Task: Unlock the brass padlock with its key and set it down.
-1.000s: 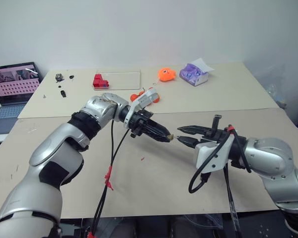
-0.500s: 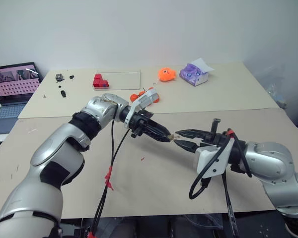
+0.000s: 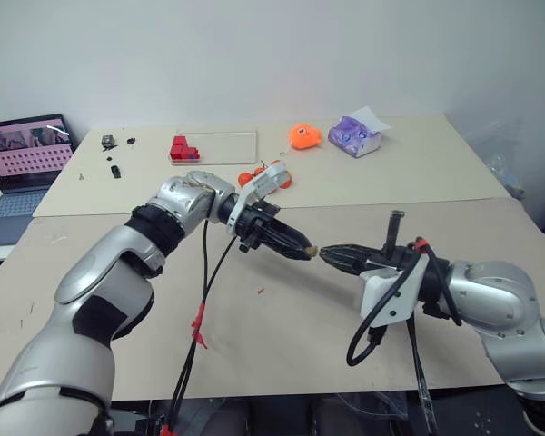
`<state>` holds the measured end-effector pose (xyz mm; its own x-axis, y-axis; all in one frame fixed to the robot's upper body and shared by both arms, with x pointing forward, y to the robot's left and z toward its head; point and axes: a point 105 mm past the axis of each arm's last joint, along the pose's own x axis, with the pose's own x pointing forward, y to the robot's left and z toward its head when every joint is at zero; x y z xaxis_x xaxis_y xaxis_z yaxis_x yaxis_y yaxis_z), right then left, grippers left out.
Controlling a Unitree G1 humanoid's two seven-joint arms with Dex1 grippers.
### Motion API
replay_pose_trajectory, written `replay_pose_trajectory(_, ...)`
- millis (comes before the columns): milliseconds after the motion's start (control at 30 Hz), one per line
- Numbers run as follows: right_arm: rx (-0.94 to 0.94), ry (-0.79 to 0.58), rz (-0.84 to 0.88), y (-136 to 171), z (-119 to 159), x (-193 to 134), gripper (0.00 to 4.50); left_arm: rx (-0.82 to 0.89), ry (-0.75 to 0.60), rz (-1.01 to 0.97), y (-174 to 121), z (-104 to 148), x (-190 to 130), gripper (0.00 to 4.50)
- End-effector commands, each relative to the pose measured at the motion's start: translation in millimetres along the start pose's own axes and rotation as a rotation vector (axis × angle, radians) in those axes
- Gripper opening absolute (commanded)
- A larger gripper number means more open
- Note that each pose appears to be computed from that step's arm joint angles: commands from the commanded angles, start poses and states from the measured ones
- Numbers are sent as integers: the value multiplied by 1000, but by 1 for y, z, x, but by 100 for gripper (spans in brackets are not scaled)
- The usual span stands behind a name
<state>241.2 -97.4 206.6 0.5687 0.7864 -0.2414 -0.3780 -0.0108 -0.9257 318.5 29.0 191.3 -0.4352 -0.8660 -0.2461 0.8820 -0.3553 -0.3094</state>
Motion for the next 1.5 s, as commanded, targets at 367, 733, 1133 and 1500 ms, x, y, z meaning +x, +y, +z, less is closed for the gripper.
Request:
replay_pose_trajectory(367, 157, -70, -4, -8, 12, -3, 7, 453, 136, 74, 13, 25, 3, 82)
replay_pose_trajectory(733, 269, -30, 5, -11, 4, -3, 7, 644, 214, 80, 17, 17, 10, 82)
replay_pose_trajectory(1133, 179, -5, 41, -9, 1, -8, 7, 608, 202, 100, 20, 15, 7, 82)
replay_pose_trajectory(1500, 24, -11, 67, 1, 0, -12, 7, 554, 194, 86, 18, 12, 8, 82)
